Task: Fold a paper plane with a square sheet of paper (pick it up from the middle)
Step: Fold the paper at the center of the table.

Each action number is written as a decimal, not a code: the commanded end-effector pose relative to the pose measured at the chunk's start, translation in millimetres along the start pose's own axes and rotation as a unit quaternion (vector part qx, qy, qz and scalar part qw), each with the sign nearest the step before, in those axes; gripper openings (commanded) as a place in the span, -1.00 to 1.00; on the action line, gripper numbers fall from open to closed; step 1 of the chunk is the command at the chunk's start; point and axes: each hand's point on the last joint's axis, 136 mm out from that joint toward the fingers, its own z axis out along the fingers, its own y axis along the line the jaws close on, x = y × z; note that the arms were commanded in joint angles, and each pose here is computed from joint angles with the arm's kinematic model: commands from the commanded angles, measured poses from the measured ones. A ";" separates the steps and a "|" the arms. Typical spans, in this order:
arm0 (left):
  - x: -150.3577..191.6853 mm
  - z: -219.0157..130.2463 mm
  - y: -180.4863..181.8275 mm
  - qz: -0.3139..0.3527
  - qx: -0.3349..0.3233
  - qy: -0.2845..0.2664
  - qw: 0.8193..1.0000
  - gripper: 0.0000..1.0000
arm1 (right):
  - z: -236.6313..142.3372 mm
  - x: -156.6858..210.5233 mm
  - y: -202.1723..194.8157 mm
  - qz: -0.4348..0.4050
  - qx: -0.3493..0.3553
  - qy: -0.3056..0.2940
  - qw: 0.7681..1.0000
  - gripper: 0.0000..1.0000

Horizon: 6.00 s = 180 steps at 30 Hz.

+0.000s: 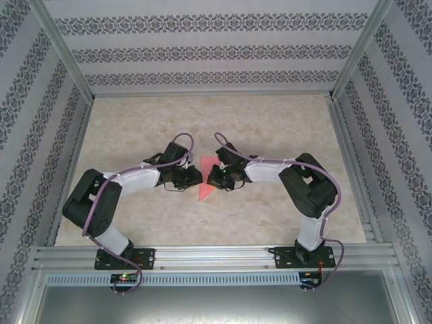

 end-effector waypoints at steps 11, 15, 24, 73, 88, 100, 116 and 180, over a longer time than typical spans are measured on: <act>-13.6 9.3 1.9 0.116 0.010 -0.003 0.993 -0.52 | -13.4 -9.2 7.0 0.011 -0.021 -0.030 0.999 -0.92; -15.7 11.7 -1.8 0.126 0.023 -0.005 0.992 -0.53 | -14.1 -11.0 7.4 0.014 -0.026 -0.033 0.999 -0.93; -17.8 21.6 3.1 0.116 0.029 0.006 0.993 -0.65 | -13.1 -10.7 8.4 0.016 -0.031 -0.030 0.999 -0.94; -29.1 10.2 9.8 0.064 -0.010 -0.018 0.998 -0.64 | 3.1 5.3 -35.2 0.040 0.026 -0.008 0.999 -0.94; 24.9 6.1 -17.9 -0.015 0.062 0.027 0.998 -0.78 | 5.5 6.4 -35.3 0.041 0.027 -0.007 0.999 -0.95; 28.7 29.1 -19.3 -0.022 0.066 0.066 0.995 -0.82 | 6.0 7.9 -35.7 0.042 0.027 -0.006 0.999 -0.95; 59.6 36.0 8.5 -0.045 0.028 0.109 0.993 -0.80 | 7.9 9.1 -39.2 0.046 0.033 -0.003 0.998 -0.96; 66.2 42.0 32.9 -0.072 -0.032 0.116 0.990 -0.90 | -4.9 15.8 2.8 -0.083 0.001 -0.015 0.996 -1.00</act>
